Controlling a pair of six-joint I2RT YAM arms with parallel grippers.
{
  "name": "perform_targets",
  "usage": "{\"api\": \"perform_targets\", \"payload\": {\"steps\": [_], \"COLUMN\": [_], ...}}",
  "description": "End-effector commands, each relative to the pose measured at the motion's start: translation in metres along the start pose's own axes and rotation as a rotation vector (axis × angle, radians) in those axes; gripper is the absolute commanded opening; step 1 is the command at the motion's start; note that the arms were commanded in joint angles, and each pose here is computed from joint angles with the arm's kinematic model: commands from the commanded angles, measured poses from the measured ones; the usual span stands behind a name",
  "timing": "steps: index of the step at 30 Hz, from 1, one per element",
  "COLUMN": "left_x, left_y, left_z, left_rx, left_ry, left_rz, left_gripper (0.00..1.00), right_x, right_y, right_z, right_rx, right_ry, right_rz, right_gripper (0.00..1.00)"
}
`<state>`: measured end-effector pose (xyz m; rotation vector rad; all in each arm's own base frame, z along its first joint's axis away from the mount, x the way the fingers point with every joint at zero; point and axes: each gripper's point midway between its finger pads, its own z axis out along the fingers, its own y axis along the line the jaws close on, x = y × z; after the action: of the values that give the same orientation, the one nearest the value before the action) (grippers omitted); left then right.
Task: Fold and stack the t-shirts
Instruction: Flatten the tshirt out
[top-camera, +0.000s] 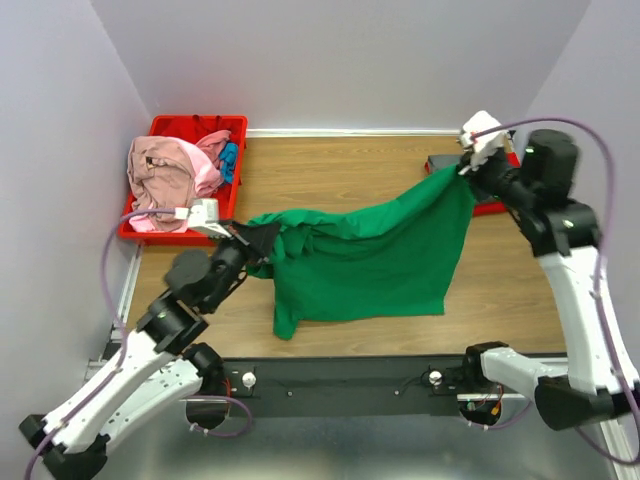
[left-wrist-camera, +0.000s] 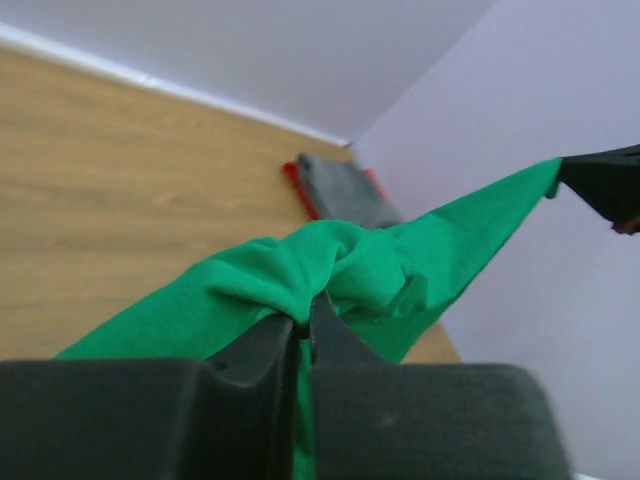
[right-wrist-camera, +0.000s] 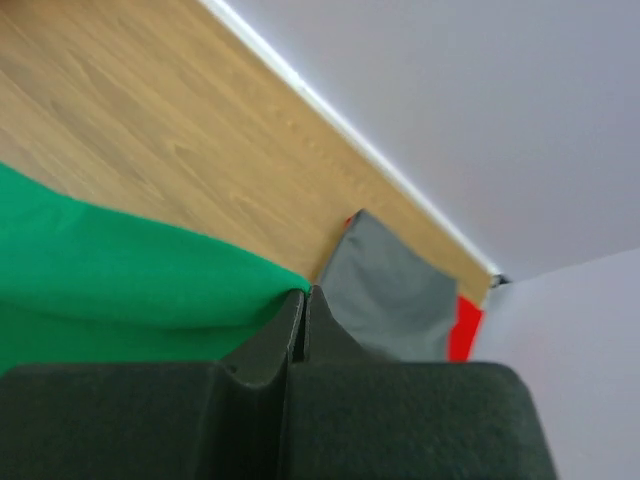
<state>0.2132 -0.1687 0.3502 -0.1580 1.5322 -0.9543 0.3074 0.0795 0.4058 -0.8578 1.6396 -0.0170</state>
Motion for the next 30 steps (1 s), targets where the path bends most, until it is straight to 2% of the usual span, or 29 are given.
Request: {"api": "perform_targets", "payload": {"steps": [1,2,3,4,5,6,7,8,9,10,12,13,15,16,17,18,21,23,24,26,30], "left_x": [0.028,0.043,0.049,0.043,0.062,0.066,0.069,0.068,0.056,0.069,0.064,0.060,0.047,0.044,0.037,0.033,0.036,0.057,0.053,0.073,0.099], "left_y": [0.065,0.080,0.090,0.106,0.131,0.154,0.150,0.170,0.164,0.175,0.169,0.164,0.150,0.145,0.136,0.131,0.121,0.122,0.111,0.108,0.106], "left_z": [0.029,0.041,0.050,0.061,0.074,0.091,0.091,0.108,0.124,0.126,0.148,0.153,0.160,0.158,0.151,0.146,0.112,0.087,0.075,0.049,0.018], "left_rx": [-0.231,-0.267,-0.282,-0.289,-0.343,-0.376,-0.352,-0.399,-0.370,-0.390,-0.362,-0.347,-0.300,-0.283,-0.262,-0.248,-0.224,-0.196,-0.159,-0.126,-0.102], "left_ry": [-0.050,-0.020,-0.003,-0.007,0.058,0.108,0.131,0.162,0.179,0.219,0.273,0.285,0.298,0.301,0.292,0.283,0.302,0.351,0.330,0.372,0.439], "left_rz": [-0.079,-0.069,-0.063,-0.071,-0.059,-0.063,-0.057,-0.042,-0.001,0.018,0.056,0.077,0.137,0.150,0.179,0.190,0.203,0.182,0.179,0.140,0.075], "left_gripper": [0.20,0.26,0.38,0.45,0.58,0.61,0.62,0.64,0.65,0.66,0.66,0.66,0.66,0.66,0.66,0.66,0.66,0.66,0.66,0.67,0.67], "right_x": [0.061,0.075,0.087,0.095,0.116,0.118,0.130,0.127,0.139,0.147,0.149,0.148,0.155,0.154,0.139,0.149,0.141,0.155,0.152,0.169,0.188], "right_y": [0.015,0.018,0.021,0.017,0.020,0.008,0.014,-0.002,-0.010,-0.006,-0.016,-0.017,-0.004,0.003,0.016,0.038,0.097,0.141,0.149,0.177,0.199], "right_z": [0.067,0.092,0.104,0.120,0.140,0.152,0.161,0.169,0.183,0.188,0.190,0.187,0.180,0.175,0.165,0.155,0.118,0.091,0.080,0.061,0.043], "right_rx": [-0.055,-0.076,-0.082,-0.062,-0.067,-0.014,-0.028,0.041,0.078,0.072,0.115,0.114,0.067,0.042,-0.036,-0.122,-0.397,-0.567,-0.600,-0.694,-0.737], "right_ry": [0.077,0.091,0.112,0.125,0.175,0.181,0.212,0.219,0.262,0.281,0.294,0.289,0.291,0.280,0.227,0.236,0.177,0.184,0.165,0.174,0.188], "right_rz": [0.061,0.071,0.103,0.117,0.167,0.183,0.216,0.246,0.267,0.289,0.316,0.317,0.322,0.317,0.312,0.286,0.257,0.293,0.280,0.264,0.250], "right_gripper": [0.00,0.01,0.01,0.01,0.06,0.11,0.16,0.21,0.30,0.35,0.48,0.48,0.58,0.58,0.63,0.69,0.69,0.69,0.69,0.72,0.72]}}
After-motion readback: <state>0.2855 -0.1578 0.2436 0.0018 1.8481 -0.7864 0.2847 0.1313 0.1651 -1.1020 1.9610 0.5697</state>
